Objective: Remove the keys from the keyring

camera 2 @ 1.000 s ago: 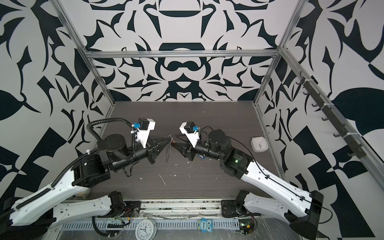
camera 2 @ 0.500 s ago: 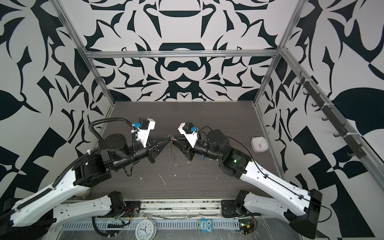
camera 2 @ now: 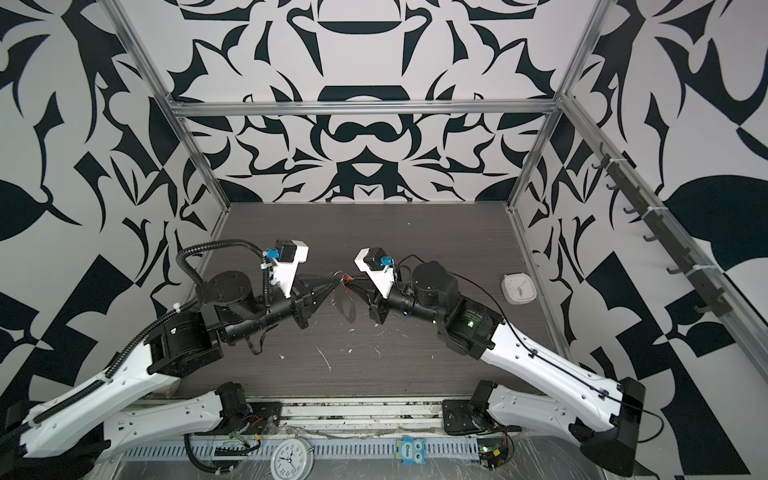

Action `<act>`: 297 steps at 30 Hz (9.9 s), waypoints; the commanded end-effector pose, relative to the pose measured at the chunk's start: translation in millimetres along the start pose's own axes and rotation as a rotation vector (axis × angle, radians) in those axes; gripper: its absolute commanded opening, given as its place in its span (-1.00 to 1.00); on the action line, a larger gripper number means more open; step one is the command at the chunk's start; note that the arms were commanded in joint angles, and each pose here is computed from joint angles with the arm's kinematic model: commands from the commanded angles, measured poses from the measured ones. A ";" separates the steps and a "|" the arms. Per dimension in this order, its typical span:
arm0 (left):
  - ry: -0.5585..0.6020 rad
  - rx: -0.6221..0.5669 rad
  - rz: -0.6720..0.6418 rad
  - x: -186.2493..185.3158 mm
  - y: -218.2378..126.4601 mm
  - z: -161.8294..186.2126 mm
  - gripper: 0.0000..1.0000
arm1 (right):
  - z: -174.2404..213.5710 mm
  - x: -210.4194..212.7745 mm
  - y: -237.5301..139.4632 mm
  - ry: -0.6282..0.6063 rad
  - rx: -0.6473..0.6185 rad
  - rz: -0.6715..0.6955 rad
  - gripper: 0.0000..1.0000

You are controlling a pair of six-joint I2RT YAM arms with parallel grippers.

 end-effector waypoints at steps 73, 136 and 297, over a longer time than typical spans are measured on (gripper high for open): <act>0.020 -0.358 0.462 -41.7 -46.7 -22.5 -1.00 | -12.4 10.8 -0.7 -0.016 0.029 -0.194 -1.00; 0.186 -0.217 0.428 -33.1 -36.0 15.6 -1.00 | -65.6 52.4 -43.2 0.052 -0.146 -0.319 -0.17; 0.003 0.041 0.578 -16.2 -11.6 1.4 -1.00 | -16.5 28.2 -44.3 0.061 0.128 -0.155 0.01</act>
Point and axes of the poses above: each gripper's point midway between its finger pads, its own y axis out along the fingers, its own x axis along the line the jaws close on, z = x × y, the point moved 6 cm from there along -y, back along the fingers
